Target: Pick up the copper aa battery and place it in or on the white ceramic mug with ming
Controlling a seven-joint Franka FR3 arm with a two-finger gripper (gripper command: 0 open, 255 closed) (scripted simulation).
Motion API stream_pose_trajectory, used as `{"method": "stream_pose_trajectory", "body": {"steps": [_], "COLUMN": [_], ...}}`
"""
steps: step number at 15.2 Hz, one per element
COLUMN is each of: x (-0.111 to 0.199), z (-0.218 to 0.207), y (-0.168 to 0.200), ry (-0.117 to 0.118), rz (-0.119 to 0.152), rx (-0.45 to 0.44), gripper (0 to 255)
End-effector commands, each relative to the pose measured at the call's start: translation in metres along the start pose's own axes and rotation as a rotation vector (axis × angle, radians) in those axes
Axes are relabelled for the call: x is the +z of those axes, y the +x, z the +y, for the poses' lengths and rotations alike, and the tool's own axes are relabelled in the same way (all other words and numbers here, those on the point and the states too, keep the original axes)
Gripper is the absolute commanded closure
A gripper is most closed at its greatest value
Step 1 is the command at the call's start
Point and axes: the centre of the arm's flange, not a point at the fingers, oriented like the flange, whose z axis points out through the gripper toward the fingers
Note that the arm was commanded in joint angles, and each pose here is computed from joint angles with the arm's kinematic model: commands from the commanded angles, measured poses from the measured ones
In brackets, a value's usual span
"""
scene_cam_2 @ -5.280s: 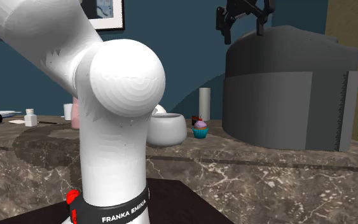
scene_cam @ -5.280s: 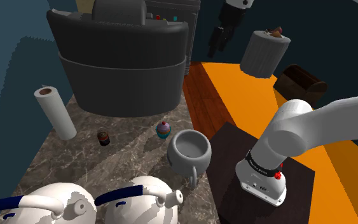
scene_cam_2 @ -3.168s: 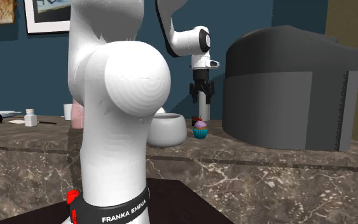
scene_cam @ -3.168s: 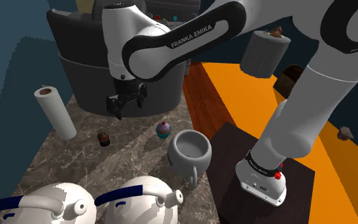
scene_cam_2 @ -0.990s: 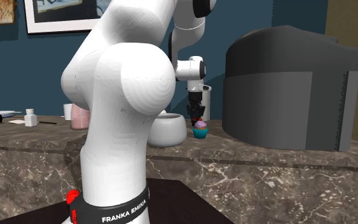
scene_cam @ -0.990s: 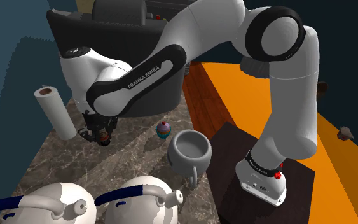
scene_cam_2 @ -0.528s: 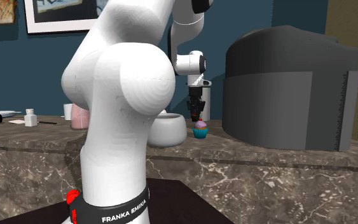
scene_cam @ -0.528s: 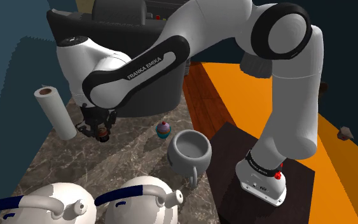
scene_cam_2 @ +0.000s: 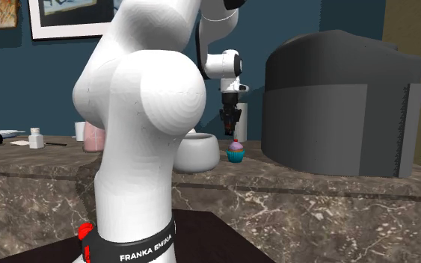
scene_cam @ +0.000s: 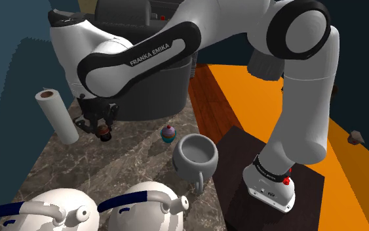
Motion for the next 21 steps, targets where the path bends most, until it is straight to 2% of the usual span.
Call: {"method": "stream_pose_trajectory", "body": {"steps": [1,19,21], "x": [-0.011,-0.102,-0.102], "z": [0.000,0.000,0.013], "y": [0.000,0.000,-0.023], "ry": [0.000,0.000,0.000], "rz": [0.000,0.000,0.000], "rx": [0.000,0.000,0.000], "gripper": [255,255,255]}}
